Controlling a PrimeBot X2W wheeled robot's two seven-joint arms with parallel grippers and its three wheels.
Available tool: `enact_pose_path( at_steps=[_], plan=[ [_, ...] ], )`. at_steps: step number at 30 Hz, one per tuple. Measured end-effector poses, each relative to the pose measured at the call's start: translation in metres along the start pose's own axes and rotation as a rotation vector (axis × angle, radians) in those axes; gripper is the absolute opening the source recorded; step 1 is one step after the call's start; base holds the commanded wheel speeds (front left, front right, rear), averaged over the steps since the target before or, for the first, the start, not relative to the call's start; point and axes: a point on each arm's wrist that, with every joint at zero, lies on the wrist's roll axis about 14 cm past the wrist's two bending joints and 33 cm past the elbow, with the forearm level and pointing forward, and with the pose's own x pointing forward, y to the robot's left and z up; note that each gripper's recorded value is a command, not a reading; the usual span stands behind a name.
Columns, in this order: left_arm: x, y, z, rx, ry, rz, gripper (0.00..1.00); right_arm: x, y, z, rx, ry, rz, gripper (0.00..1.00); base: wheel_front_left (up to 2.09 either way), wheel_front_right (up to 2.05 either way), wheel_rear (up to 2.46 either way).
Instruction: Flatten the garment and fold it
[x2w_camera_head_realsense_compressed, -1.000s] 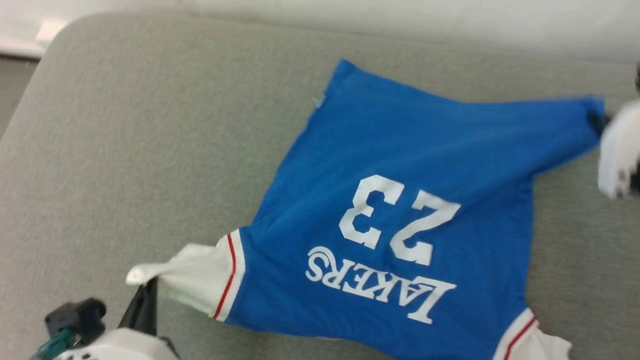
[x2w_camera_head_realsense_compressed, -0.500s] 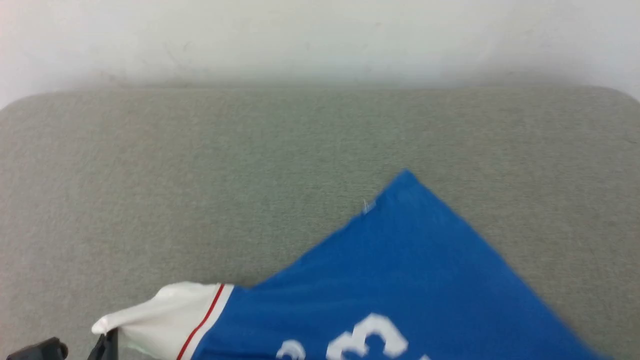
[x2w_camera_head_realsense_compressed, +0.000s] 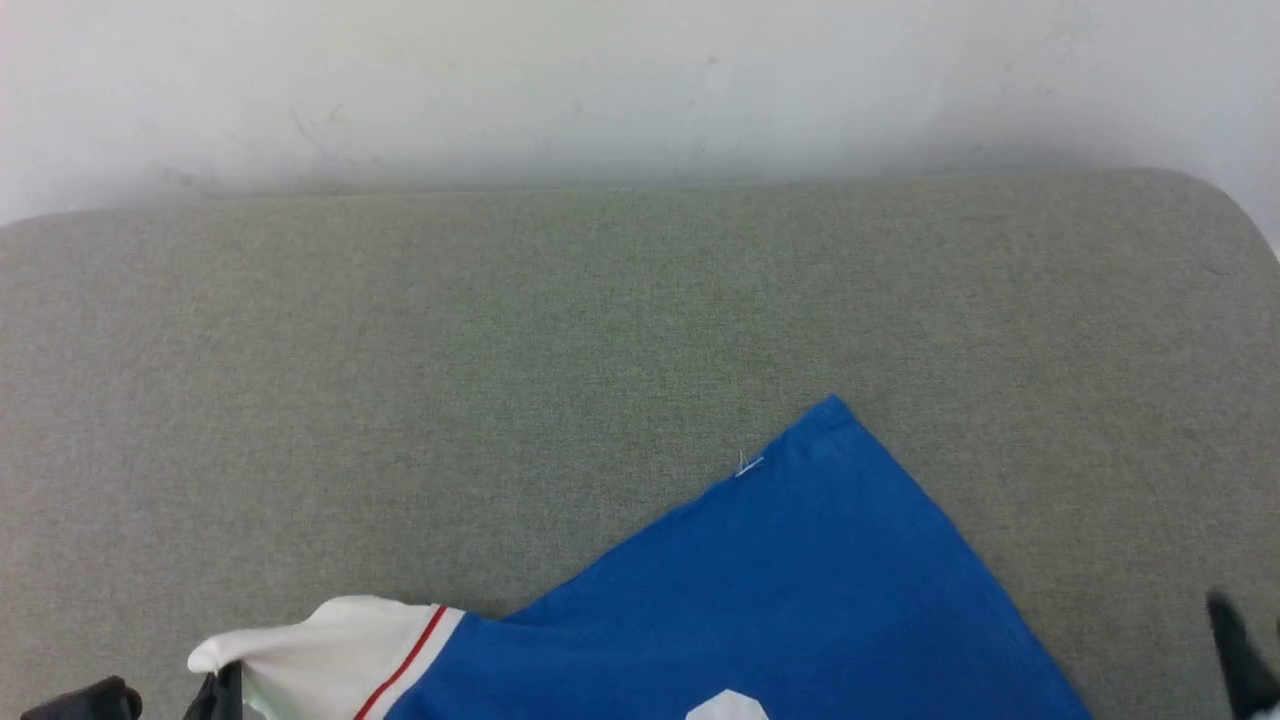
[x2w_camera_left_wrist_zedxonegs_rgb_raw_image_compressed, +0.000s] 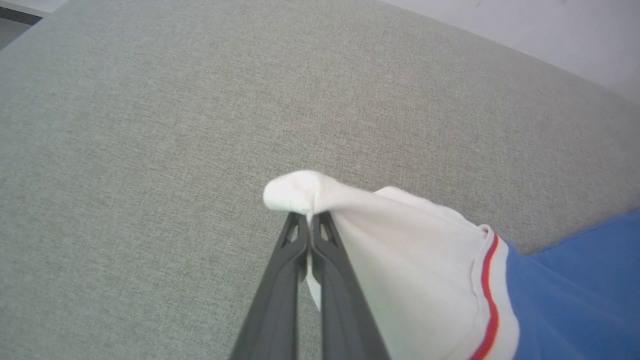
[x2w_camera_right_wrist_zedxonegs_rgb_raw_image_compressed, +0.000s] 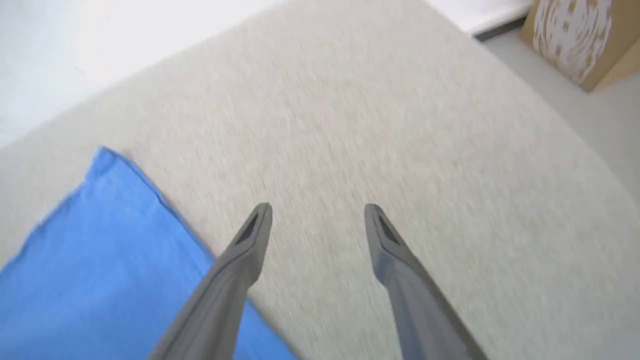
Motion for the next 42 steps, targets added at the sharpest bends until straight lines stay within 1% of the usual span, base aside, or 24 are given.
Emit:
enact_pose_path(
  at_steps=[2, 3, 6, 8, 9, 13, 18, 21, 25, 30, 31, 32, 34, 38, 40, 42],
  plan=[
    [0.002, -0.006, 0.004, -0.005, -0.016, -0.012, 0.00, 0.019, 0.021, 0.036, -0.005, -0.154, 0.046, 1.00, 0.00, 0.00, 0.00],
    [0.004, -0.010, 0.006, -0.011, -0.028, -0.023, 0.00, 0.029, 0.033, 0.045, -0.010, -0.187, 0.077, 1.00, 0.00, 0.00, 0.00],
    [0.007, -0.024, 0.014, -0.016, -0.055, -0.057, 0.00, 0.057, 0.065, 0.058, -0.017, -0.228, 0.159, 1.00, 0.00, 0.00, 0.00],
    [0.010, -0.031, 0.017, -0.016, -0.063, -0.072, 0.00, 0.077, 0.088, 0.059, -0.043, -0.206, 0.215, 1.00, 0.00, 0.00, 0.00],
    [0.011, -0.035, 0.017, -0.017, -0.065, -0.080, 0.00, 0.087, 0.102, 0.058, -0.062, -0.186, 0.247, 1.00, 0.00, 0.00, 0.00],
    [0.015, -0.046, 0.021, -0.021, -0.076, -0.108, 0.00, 0.116, 0.150, 0.038, -0.161, -0.030, 0.357, 1.00, 0.00, 0.00, 0.00],
    [0.020, -0.049, 0.020, -0.034, -0.081, -0.109, 0.00, 0.134, 0.191, 0.000, -0.291, 0.222, 0.462, 1.00, 0.00, 0.00, 0.00],
    [0.024, -0.047, 0.017, -0.038, -0.074, -0.097, 0.00, 0.141, 0.202, -0.019, -0.376, 0.341, 0.486, 1.00, 0.00, 0.00, 0.00],
    [0.029, -0.043, 0.013, -0.040, -0.064, -0.079, 0.00, 0.149, 0.209, -0.034, -0.478, 0.441, 0.502, 1.00, 0.00, 0.00, 0.00],
    [0.029, -0.037, 0.009, -0.042, -0.054, -0.063, 0.00, 0.145, 0.214, -0.047, -0.573, 0.580, 0.523, 1.00, 0.00, 0.00, 0.00],
    [0.029, -0.037, 0.008, -0.042, -0.053, -0.061, 0.00, 0.142, 0.215, -0.049, -0.575, 0.603, 0.533, 0.78, 0.00, 0.00, 0.00],
    [0.029, -0.036, 0.008, -0.042, -0.057, -0.060, 0.00, 0.138, 0.216, -0.051, -0.581, 0.617, 0.542, 0.42, 0.00, 0.00, 0.00],
    [0.029, -0.036, 0.008, -0.044, -0.057, -0.060, 0.00, 0.133, 0.217, -0.055, -0.589, 0.637, 0.555, 0.00, 0.00, 0.00, 0.00],
    [0.030, -0.030, 0.010, -0.045, -0.064, -0.041, 0.00, 0.122, 0.224, -0.059, -0.582, 0.644, 0.592, 0.00, 0.00, 0.00, 0.00],
    [0.031, -0.029, 0.019, -0.033, -0.087, -0.045, 0.00, 0.121, 0.227, -0.053, -0.573, 0.598, 0.603, 0.00, 0.00, 0.00, 0.00],
    [0.033, -0.028, 0.036, -0.005, -0.131, -0.056, 0.00, 0.120, 0.232, -0.042, -0.567, 0.519, 0.616, 0.00, 0.00, 0.00, 0.00]
  ],
)
